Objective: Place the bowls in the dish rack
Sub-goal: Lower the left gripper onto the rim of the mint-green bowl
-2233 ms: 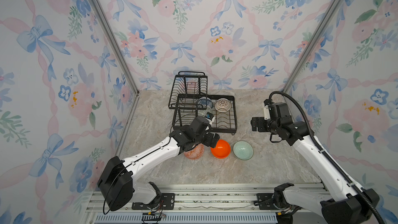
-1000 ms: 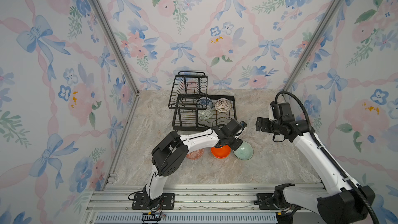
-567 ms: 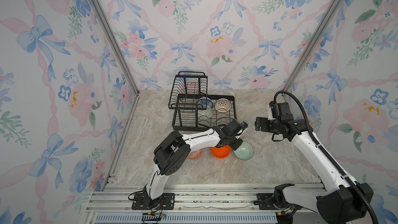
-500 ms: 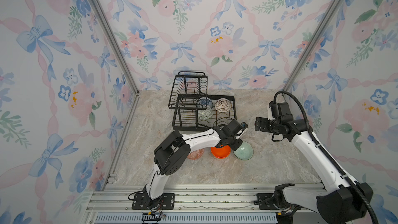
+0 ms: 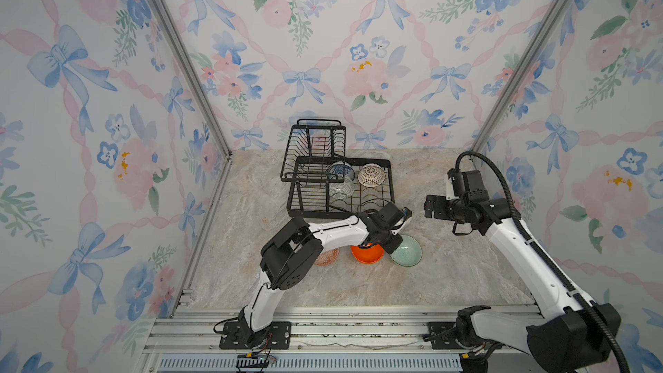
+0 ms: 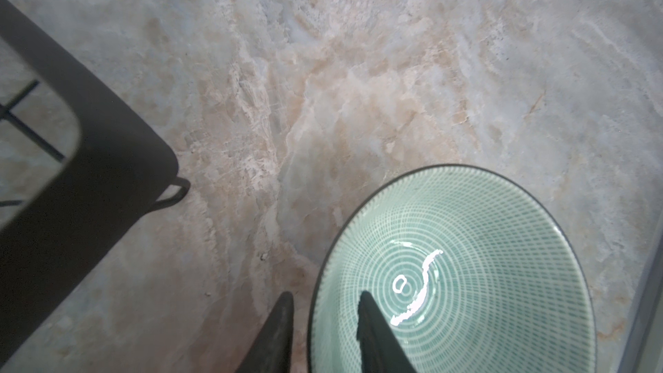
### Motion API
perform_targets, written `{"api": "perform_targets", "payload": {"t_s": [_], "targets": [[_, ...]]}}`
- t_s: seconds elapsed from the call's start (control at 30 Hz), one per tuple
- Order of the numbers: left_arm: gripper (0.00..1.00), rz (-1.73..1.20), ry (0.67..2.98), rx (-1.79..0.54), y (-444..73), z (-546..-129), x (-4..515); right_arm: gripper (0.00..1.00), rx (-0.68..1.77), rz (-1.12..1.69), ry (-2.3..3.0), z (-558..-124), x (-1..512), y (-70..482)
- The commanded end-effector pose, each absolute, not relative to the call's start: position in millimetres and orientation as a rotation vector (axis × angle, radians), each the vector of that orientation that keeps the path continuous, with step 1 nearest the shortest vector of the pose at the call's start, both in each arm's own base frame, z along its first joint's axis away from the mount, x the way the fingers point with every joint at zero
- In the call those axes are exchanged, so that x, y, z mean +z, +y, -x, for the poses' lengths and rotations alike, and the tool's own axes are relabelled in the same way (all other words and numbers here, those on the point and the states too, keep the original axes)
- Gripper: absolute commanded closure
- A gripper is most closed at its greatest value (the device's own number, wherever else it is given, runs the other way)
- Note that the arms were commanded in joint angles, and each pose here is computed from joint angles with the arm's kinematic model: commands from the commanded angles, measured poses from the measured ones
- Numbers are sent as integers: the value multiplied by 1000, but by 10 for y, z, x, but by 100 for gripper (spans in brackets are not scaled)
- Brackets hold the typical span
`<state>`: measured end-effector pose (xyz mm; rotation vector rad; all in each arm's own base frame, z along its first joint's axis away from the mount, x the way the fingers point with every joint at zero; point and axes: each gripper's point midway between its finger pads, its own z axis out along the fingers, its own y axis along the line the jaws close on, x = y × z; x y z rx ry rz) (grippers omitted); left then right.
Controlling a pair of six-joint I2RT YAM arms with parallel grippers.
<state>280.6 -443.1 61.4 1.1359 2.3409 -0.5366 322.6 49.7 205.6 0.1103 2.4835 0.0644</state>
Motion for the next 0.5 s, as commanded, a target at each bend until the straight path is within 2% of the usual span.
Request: {"api": "perform_targets", "payload": {"t_s": [0.0, 0.37, 0.47], "targets": [[75, -1153, 2363, -541, -4440, -2755, 528, 3, 64, -102, 2492, -3246, 2015, 485], [98, -1151, 2358, -549, -4472, -2766, 569, 3, 64, -93, 2482, -3267, 2074, 486], [100, -1151, 2354, -551, -4482, -2777, 591, 3, 60, -92, 2480, -3254, 2085, 479]]}}
